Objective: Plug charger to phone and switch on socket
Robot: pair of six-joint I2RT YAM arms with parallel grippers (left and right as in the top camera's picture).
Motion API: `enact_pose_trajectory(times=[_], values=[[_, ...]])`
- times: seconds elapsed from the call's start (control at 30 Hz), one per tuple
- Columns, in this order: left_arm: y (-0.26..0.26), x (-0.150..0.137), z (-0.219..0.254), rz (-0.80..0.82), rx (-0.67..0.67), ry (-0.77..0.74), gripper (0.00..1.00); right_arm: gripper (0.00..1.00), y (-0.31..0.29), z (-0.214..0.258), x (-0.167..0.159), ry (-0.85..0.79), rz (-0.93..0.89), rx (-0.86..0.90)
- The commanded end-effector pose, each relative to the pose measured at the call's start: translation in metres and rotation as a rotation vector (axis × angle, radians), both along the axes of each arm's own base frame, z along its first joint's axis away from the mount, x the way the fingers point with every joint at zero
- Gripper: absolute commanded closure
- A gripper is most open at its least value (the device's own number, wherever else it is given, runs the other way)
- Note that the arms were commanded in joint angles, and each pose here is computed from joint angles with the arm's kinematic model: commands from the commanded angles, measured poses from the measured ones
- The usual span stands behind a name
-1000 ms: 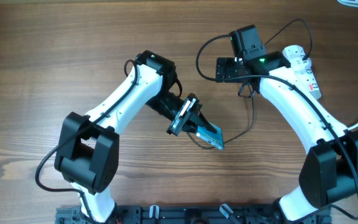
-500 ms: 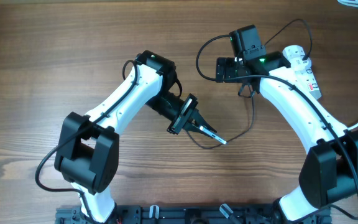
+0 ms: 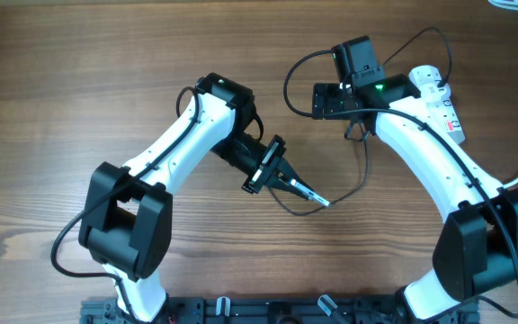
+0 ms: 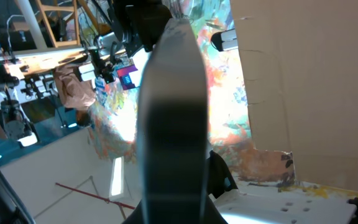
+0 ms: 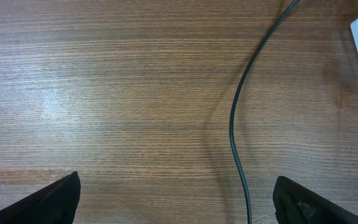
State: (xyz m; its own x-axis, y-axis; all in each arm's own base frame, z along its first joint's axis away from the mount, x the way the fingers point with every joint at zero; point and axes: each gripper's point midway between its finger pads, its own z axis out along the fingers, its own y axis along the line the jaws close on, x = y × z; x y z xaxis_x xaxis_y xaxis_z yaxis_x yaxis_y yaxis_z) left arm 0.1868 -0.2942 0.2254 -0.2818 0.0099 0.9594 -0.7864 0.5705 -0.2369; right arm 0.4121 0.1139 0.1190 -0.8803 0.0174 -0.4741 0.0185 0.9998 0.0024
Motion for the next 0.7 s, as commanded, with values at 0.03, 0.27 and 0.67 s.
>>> enact_pose_trajectory(times=[0.03, 0.27, 0.67], values=[[0.0, -0.003, 0.012, 0.007, -0.015, -0.004, 0.96, 0.0, -0.004, 0.003, 0.003, -0.016, -0.002, -0.023], [0.003, -0.006, 0.006, -0.012, 0.016, -0.019, 0.96, 0.0, -0.004, 0.003, 0.003, -0.017, -0.002, -0.023], [0.013, -0.012, -0.013, -0.076, 0.116, -0.076, 0.96, 0.0, -0.004, 0.003, 0.003, -0.017, -0.002, -0.022]])
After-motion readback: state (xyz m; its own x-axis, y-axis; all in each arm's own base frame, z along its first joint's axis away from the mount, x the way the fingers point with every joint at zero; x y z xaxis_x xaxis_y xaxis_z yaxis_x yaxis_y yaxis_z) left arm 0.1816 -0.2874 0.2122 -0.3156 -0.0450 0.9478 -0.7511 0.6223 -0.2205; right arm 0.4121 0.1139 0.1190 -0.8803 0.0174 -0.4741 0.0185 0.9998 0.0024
